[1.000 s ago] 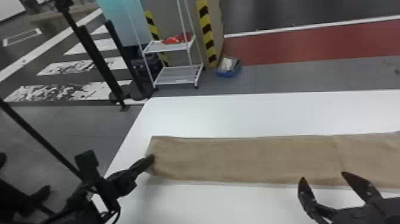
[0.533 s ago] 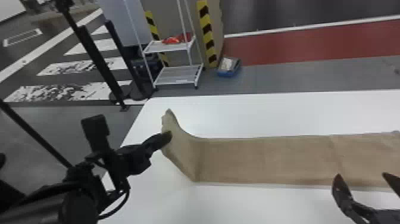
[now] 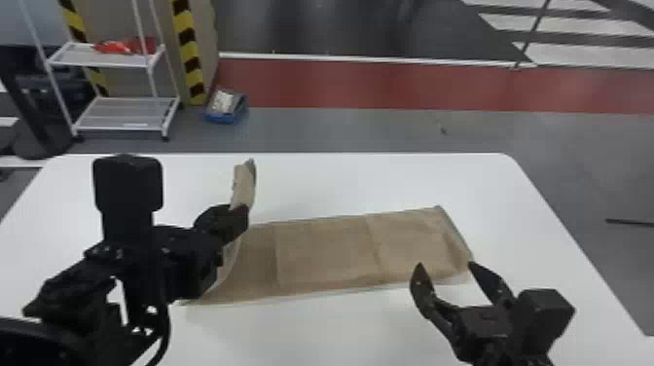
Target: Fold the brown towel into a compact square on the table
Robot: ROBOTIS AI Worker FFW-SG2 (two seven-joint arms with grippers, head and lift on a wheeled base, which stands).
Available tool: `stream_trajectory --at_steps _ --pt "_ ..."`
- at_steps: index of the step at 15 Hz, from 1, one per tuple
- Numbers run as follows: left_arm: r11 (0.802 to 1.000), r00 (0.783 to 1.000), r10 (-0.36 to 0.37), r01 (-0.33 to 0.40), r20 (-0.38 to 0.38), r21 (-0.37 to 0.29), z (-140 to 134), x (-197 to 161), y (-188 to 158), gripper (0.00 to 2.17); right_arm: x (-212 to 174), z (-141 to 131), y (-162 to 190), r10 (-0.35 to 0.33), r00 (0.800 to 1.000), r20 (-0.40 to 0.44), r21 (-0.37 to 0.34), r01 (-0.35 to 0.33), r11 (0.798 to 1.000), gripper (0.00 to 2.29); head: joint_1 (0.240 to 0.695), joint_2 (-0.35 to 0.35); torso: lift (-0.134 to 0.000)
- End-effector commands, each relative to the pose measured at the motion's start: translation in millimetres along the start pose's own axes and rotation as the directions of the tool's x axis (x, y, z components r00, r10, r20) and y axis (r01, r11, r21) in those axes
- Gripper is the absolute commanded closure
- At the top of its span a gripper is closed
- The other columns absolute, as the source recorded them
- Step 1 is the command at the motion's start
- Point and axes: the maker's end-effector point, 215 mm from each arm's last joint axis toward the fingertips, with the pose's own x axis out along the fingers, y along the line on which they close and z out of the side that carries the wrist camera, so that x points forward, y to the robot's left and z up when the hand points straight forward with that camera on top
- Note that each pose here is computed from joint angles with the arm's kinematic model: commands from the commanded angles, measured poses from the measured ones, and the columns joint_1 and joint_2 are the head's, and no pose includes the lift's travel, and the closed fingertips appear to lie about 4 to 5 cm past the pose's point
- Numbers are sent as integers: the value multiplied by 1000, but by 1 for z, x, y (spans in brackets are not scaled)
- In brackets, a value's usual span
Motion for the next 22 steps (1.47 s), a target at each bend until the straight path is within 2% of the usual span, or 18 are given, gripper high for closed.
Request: stream_trajectory --at_steps 1,4,8,9,10,12,15,18,19,21,22 --pt "999 1000 -12 12 9 32 -3 15 -24 2142 2 -1 -15 -14 1000 -1 -1 14 1000 120 695 -135 -119" --pt "998 1000 -11 9 28 64 -1 29 -42 2145 0 -2 -31 -34 999 -6 0 34 999 120 695 -183 -119" --pt "996 1000 -29 29 6 88 -19 50 -66 2142 -2 -2 -46 -56 998 -9 -7 56 998 120 695 -244 -119" --pt "995 1000 -28 27 6 98 -21 53 -70 2071 -2 -2 -49 -63 998 -8 1 63 998 120 695 -257 -119" --pt "993 999 -39 38 10 109 -25 59 -79 1571 -2 -1 -50 -64 998 -6 0 64 998 120 695 -269 -119" --pt "990 999 -51 52 -13 132 -36 64 -88 53 -2 0 -53 -69 998 -4 -1 69 998 120 695 -299 -119" --pt "984 997 -74 79 -32 159 -45 68 -106 12 0 2 -52 -68 998 1 2 68 998 120 695 -321 -119" --pt "985 997 -69 74 -39 157 -49 68 -102 36 2 4 -45 -57 998 5 2 57 998 120 695 -340 -119" --pt "989 998 -44 48 -36 142 -51 66 -88 33 4 5 -37 -44 999 6 3 44 999 120 695 -340 -119" --pt "996 1000 6 -8 20 91 -44 57 -51 36 16 7 -8 6 1000 -2 -2 -6 1000 120 695 -326 -119" --pt "998 999 36 -38 38 50 -47 49 -27 36 25 3 11 35 999 -21 -12 -35 999 120 695 -282 -119"
